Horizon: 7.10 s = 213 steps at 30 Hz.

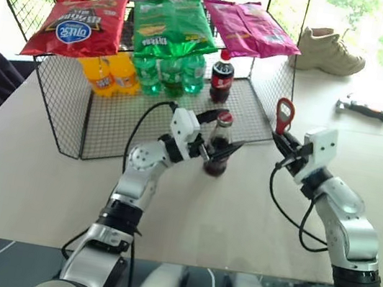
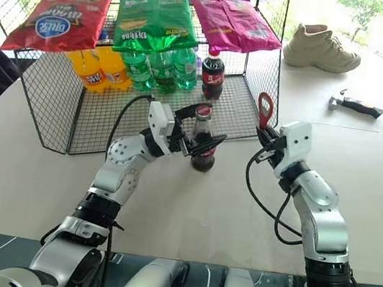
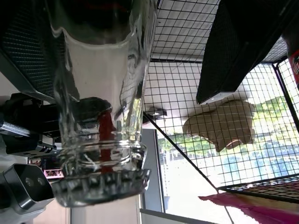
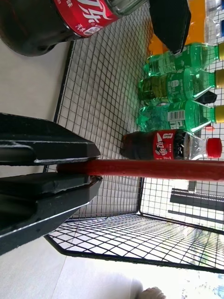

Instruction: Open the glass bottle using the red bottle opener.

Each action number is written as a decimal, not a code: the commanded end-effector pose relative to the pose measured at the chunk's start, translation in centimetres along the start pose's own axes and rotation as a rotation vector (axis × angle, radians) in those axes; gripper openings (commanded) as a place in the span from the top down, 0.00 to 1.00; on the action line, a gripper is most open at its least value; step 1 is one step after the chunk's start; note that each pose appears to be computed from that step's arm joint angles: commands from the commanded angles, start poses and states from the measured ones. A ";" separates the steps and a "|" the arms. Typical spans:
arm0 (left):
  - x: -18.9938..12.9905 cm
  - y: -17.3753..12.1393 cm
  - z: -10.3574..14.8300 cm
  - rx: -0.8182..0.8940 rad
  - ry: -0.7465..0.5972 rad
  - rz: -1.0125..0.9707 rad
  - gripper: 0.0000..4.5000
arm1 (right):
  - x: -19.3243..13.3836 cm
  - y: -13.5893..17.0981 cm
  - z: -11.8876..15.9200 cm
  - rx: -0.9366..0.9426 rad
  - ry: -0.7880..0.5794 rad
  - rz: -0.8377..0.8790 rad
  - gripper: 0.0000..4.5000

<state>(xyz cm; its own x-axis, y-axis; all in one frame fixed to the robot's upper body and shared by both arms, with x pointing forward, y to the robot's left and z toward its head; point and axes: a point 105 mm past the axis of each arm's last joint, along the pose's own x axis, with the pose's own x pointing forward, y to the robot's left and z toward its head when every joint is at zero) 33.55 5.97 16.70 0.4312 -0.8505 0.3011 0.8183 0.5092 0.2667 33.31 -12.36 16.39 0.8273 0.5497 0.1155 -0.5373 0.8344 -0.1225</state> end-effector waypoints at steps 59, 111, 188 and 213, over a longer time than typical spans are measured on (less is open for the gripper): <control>-0.2 -1.5 0.0 -0.075 0.009 -0.030 0.51 | 2.5 8.1 1.9 -0.792 -0.170 0.178 1.00; -0.1 -2.2 -0.9 -0.112 0.035 -0.053 0.51 | 4.1 3.2 7.2 -1.375 -0.315 0.189 1.00; 0.2 -3.6 -3.0 -0.196 0.088 -0.106 0.51 | 1.4 -0.1 4.7 -0.991 -0.268 0.036 1.00; 1.9 -2.7 -3.0 -0.171 0.058 -0.109 0.51 | 1.3 3.5 3.6 -0.983 -0.256 0.148 1.00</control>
<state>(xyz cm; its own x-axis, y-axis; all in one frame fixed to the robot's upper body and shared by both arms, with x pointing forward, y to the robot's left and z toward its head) 33.27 2.65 16.07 0.3382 -0.8926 0.2982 0.9017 0.3981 0.1689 32.50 -9.10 18.95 0.6711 0.7100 0.2131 -0.1864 0.4399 -0.8785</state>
